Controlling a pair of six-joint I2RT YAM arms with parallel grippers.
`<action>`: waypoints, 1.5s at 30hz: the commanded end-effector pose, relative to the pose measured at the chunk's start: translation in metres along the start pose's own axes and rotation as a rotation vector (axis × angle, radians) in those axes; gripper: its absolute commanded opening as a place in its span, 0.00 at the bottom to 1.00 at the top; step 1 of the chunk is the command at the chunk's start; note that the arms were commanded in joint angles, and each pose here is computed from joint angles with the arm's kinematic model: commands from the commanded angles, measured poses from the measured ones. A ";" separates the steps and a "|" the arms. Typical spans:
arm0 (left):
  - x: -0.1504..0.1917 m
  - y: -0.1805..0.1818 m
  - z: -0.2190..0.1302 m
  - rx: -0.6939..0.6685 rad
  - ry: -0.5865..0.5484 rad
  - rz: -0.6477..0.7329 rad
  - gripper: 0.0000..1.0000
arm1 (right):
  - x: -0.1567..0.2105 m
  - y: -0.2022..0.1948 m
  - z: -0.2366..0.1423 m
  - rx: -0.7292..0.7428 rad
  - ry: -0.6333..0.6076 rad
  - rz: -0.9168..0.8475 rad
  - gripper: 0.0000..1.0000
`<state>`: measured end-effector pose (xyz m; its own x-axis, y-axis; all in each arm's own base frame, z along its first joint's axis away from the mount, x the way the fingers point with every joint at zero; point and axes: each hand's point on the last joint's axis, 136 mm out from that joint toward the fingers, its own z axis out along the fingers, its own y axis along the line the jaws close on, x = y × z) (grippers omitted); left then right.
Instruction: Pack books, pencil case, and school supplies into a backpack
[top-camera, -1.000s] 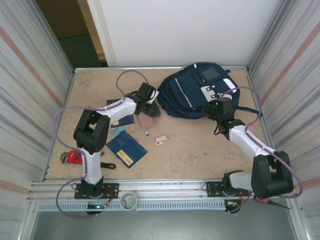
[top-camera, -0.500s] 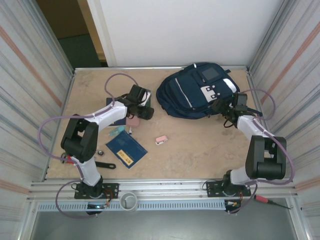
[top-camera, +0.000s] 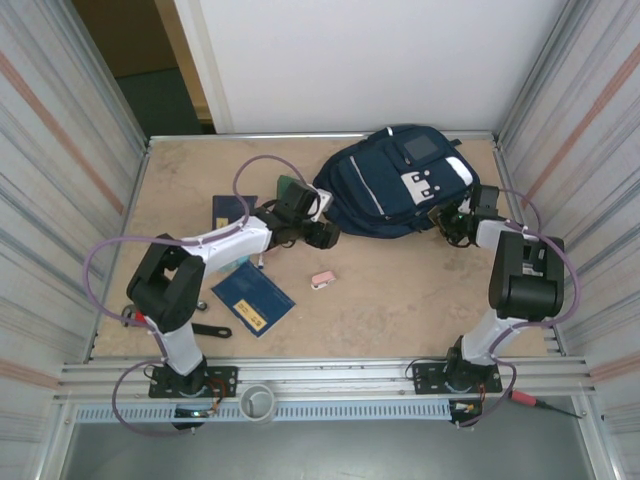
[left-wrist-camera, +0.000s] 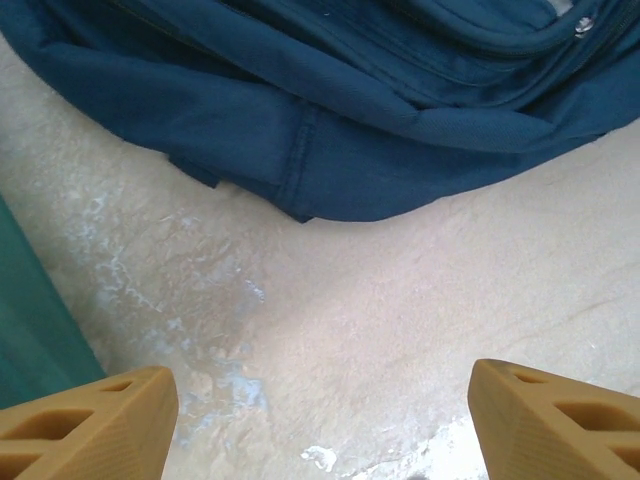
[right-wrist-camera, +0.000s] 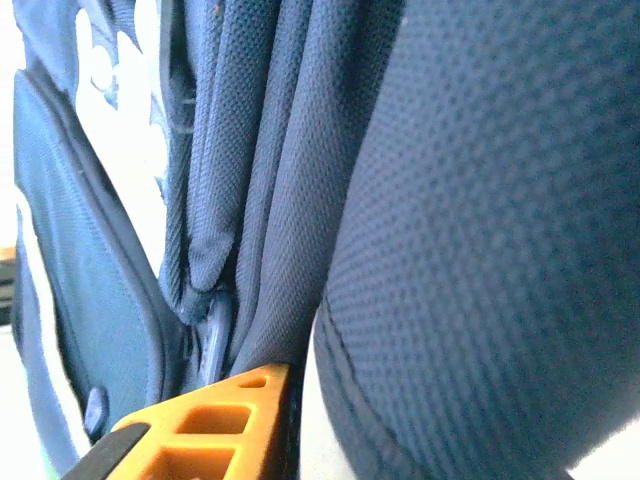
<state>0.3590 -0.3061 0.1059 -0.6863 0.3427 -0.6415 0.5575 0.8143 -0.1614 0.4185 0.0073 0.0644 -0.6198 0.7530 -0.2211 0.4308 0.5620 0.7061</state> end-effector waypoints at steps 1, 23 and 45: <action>0.003 -0.019 -0.009 0.068 -0.033 0.018 0.76 | 0.015 0.042 -0.025 -0.176 0.026 0.001 0.15; -0.025 -0.114 -0.029 0.087 -0.417 0.278 0.54 | 0.068 0.182 -0.108 -0.462 -0.144 -0.061 0.00; -0.093 -0.111 0.007 -0.193 -0.612 0.272 0.34 | 0.081 0.205 -0.110 -0.507 -0.112 -0.067 0.00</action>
<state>0.3492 -0.4296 0.1563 -0.1578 0.3098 -0.9376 0.5926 0.7892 0.1611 0.3777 0.1372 0.2153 -0.5790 0.7628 -0.2879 0.1374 0.4393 0.8878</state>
